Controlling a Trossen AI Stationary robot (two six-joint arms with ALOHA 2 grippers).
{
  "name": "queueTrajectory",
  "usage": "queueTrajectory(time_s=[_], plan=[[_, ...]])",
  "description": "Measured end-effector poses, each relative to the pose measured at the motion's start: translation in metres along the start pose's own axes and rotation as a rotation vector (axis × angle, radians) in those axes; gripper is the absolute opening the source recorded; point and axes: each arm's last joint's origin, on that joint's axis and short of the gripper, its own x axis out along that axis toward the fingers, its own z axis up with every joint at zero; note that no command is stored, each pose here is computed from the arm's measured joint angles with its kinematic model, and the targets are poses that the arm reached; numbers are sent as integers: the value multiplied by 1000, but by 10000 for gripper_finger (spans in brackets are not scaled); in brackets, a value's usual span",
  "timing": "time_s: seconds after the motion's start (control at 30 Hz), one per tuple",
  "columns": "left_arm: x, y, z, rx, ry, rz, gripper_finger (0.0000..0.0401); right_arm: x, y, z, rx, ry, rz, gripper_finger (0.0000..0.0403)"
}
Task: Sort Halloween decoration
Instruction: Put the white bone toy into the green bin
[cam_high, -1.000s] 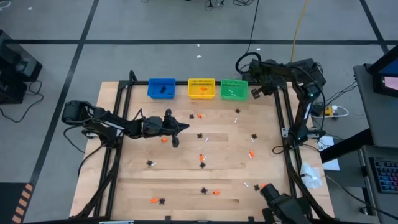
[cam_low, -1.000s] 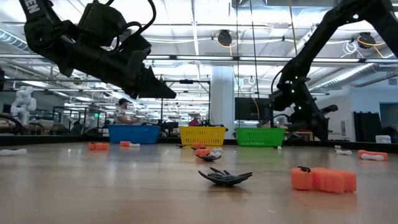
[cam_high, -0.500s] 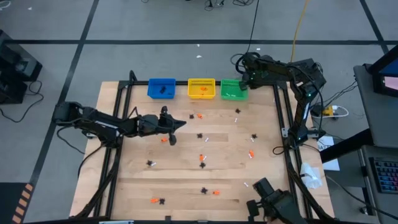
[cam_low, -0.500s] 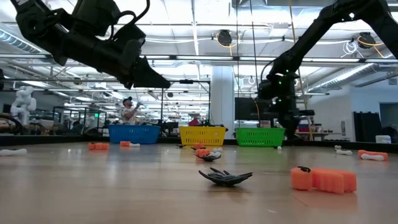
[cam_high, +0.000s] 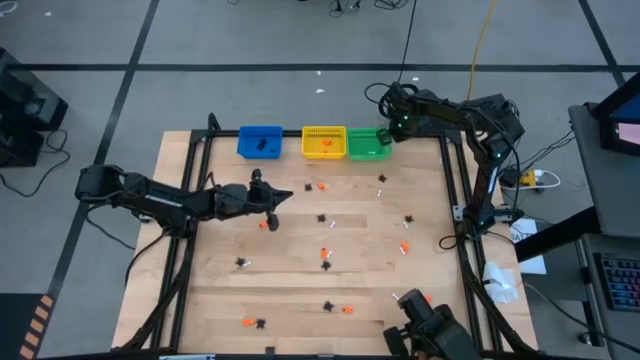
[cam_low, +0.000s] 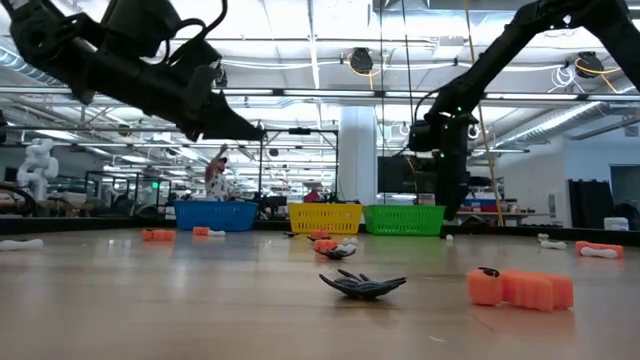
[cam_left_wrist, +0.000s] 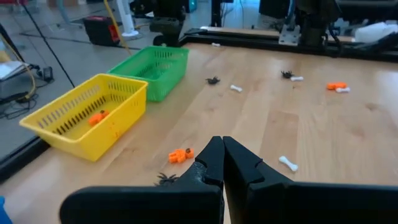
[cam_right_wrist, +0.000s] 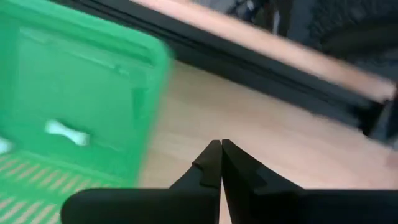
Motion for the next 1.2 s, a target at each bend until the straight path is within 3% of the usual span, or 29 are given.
queueTrajectory(time_s=[0.13, 0.37, 0.67, 0.8, 0.93, 1.2], plan=[[-4, 2, -10, -20, -4, 2, 0, -17, 4, -7, -90, -1, -42, 0], [-8, 4, -16, -50, -22, 0, 0, -17, -13, -32, -142, 222, -382, 0], [-8, 4, -18, -43, -2, 1, 0, 17, -33, -56, -184, 407, -418, 0], [-8, 4, -18, -43, -4, 1, 0, 22, -40, -62, -171, 430, -425, 0], [-8, 4, -18, -44, -5, 2, 0, 22, -46, -60, -143, 398, -531, 0], [-8, 4, -18, -44, -6, 13, 0, 27, -46, -60, -147, 402, -563, 0]])
